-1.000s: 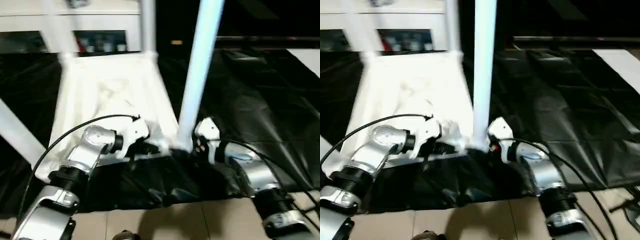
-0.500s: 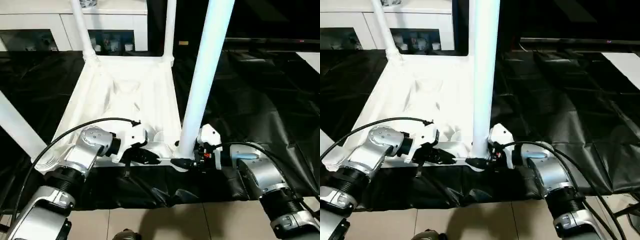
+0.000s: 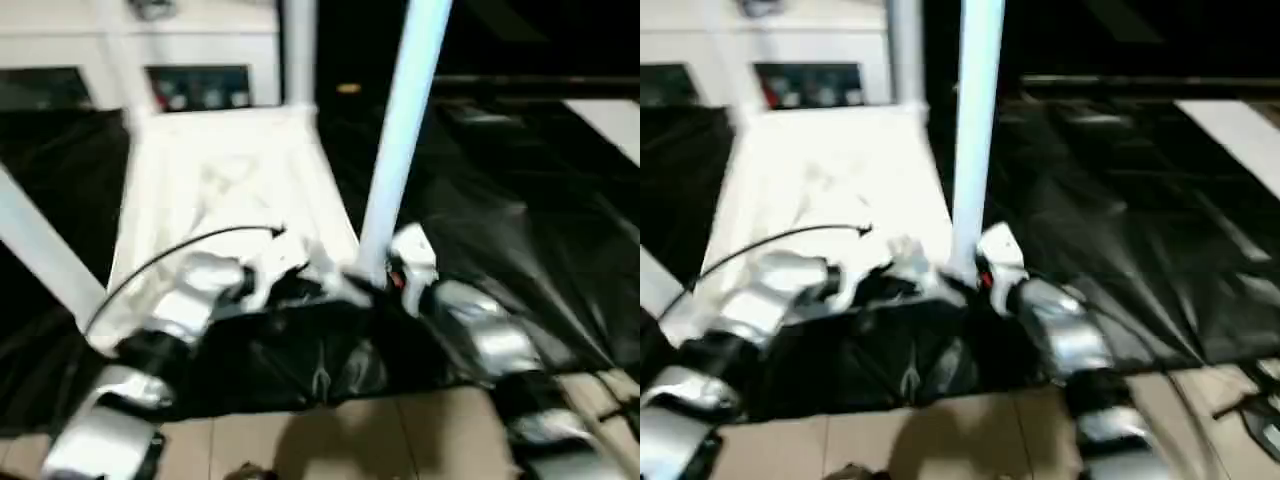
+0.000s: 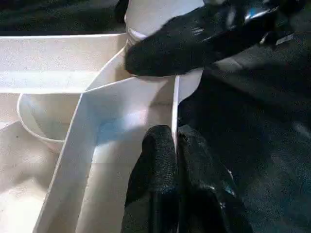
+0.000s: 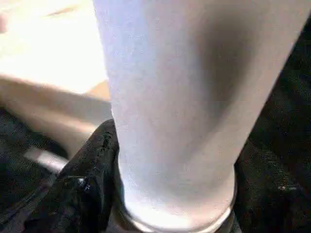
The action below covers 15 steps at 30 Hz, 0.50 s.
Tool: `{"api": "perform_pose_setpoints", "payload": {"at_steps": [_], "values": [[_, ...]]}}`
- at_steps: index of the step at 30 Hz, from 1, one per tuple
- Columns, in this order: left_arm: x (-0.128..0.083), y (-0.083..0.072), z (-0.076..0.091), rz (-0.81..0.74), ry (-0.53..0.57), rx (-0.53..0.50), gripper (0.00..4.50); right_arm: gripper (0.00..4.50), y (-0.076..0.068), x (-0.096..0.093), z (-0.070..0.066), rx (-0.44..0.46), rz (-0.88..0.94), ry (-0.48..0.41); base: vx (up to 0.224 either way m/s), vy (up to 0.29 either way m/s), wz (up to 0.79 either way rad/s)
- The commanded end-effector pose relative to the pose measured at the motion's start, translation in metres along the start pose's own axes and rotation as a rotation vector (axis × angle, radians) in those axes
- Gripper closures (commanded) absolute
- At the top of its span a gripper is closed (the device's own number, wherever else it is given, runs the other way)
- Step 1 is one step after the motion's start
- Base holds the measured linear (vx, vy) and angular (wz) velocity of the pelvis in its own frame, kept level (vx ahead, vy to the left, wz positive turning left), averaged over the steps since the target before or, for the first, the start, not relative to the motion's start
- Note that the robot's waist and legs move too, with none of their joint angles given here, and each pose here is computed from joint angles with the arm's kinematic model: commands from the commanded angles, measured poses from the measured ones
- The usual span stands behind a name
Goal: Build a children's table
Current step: Rotate leg to tighten
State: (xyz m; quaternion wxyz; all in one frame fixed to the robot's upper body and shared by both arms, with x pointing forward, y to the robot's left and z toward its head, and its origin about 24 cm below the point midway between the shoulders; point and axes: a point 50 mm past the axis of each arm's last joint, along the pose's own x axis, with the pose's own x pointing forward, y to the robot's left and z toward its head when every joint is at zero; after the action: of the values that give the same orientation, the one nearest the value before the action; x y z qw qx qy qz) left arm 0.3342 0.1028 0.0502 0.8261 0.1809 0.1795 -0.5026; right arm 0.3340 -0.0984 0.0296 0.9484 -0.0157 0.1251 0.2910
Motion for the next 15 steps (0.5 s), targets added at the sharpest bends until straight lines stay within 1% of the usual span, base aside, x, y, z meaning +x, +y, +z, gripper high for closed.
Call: {"api": "perform_pose_setpoints", "payload": {"at_steps": [1,2,3,5,6,7,8,11,12,13,15], "values": [[0.009,0.001,0.026,0.063,-0.076,0.029,4.50,1.78,0.034,0.012,-0.014,0.033,0.096,0.057,0.000,0.000,0.00],[0.012,-0.005,0.027,0.036,-0.087,0.035,4.50,1.43,0.042,0.015,-0.011,0.022,0.130,0.032,0.000,0.000,0.00],[0.013,-0.008,0.028,0.014,-0.092,0.038,4.50,1.22,0.044,0.015,-0.010,0.021,0.152,0.022,0.000,0.000,0.00],[0.013,-0.011,0.027,-0.015,-0.097,0.044,4.50,0.99,0.045,0.015,-0.008,0.015,0.179,0.013,0.000,0.000,0.00],[0.013,-0.011,0.027,-0.015,-0.097,0.044,4.50,0.99,0.045,0.015,-0.008,0.015,0.179,0.013,0.000,0.000,0.00],[0.013,-0.012,0.027,-0.032,-0.103,0.053,4.50,0.86,0.043,0.014,-0.007,-0.011,0.195,0.011,0.000,0.000,0.00],[0.011,-0.013,0.026,-0.055,-0.101,0.056,4.50,0.64,0.042,0.011,-0.006,-0.043,0.223,0.009,0.000,0.000,0.00],[0.006,-0.017,0.023,-0.120,-0.102,0.071,4.50,0.64,0.037,0.006,-0.005,-0.085,0.300,0.003,0.000,0.000,0.00],[0.006,-0.017,0.023,-0.120,-0.102,0.071,4.50,0.64,0.037,0.006,-0.005,-0.085,0.300,0.003,0.000,0.000,0.00],[0.001,-0.017,0.019,-0.172,-0.096,0.086,4.50,0.64,0.032,-0.002,-0.005,-0.124,0.368,0.007,0.000,0.000,0.00],[-0.004,-0.017,0.016,-0.206,-0.087,0.104,4.50,0.64,0.028,-0.009,-0.006,-0.144,0.437,0.016,0.000,0.000,0.00]]}}
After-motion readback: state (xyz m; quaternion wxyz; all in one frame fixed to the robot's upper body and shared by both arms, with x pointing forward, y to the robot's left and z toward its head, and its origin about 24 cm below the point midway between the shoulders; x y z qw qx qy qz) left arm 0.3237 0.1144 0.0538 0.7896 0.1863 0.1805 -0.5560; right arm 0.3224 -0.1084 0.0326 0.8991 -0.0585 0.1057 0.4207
